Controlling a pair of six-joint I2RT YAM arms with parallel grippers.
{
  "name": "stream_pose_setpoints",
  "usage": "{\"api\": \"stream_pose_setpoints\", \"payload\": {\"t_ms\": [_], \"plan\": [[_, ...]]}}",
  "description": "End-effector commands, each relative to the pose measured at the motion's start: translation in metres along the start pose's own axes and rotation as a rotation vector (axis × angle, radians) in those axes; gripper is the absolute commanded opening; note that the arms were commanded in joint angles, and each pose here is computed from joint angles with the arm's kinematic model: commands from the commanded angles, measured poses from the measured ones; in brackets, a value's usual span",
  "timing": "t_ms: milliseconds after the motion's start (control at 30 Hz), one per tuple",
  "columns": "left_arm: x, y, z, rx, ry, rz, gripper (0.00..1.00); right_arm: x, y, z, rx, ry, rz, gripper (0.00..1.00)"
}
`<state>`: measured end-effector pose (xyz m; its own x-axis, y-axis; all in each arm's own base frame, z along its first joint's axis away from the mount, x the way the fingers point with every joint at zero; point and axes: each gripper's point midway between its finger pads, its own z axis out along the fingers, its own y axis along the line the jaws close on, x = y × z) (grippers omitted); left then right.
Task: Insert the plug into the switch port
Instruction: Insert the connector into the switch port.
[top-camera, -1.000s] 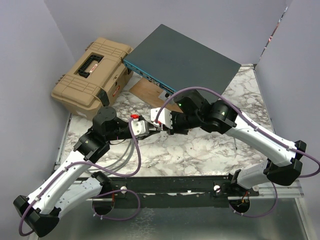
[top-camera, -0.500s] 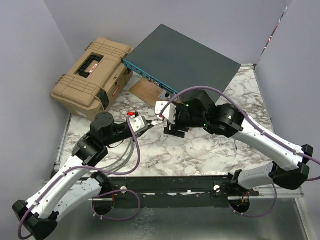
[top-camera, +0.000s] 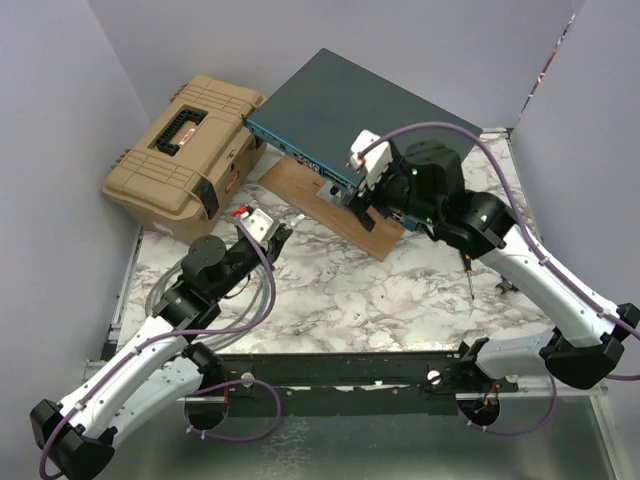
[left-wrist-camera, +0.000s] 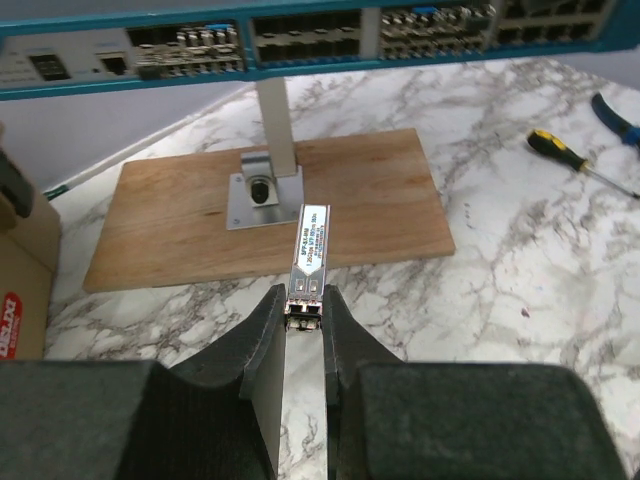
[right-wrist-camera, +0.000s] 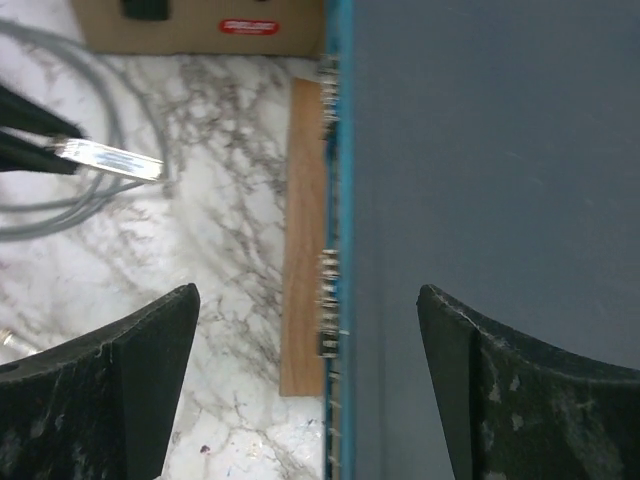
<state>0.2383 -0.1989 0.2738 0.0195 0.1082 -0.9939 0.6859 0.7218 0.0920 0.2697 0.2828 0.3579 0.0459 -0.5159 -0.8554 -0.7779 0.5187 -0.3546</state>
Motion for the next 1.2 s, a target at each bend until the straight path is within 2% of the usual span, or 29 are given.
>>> {"api": "stream_pose_setpoints", "payload": {"t_ms": [0,167,367,633,1000,1167], "plan": [[-0.019,0.031,-0.004,-0.19,-0.118,-0.075,0.0,-0.021,-0.062,-0.018,0.211,-0.107,0.167,0.93],[-0.02,0.041,-0.005,-0.259,-0.182,-0.122,0.0,-0.016,-0.108,-0.033,0.36,-0.143,0.275,0.99],[-0.031,0.05,-0.002,-0.304,-0.202,-0.143,0.0,0.006,-0.156,-0.052,0.525,-0.141,0.397,1.0],[-0.046,0.057,0.013,-0.325,-0.193,-0.159,0.0,0.059,-0.23,-0.095,0.735,-0.213,0.667,1.0],[-0.046,0.073,0.038,-0.341,-0.128,-0.155,0.0,0.113,-0.266,-0.111,0.738,-0.363,1.026,1.0],[-0.047,0.082,0.045,-0.333,-0.112,-0.169,0.0,0.137,-0.269,-0.111,0.631,-0.461,1.214,0.99]]}}
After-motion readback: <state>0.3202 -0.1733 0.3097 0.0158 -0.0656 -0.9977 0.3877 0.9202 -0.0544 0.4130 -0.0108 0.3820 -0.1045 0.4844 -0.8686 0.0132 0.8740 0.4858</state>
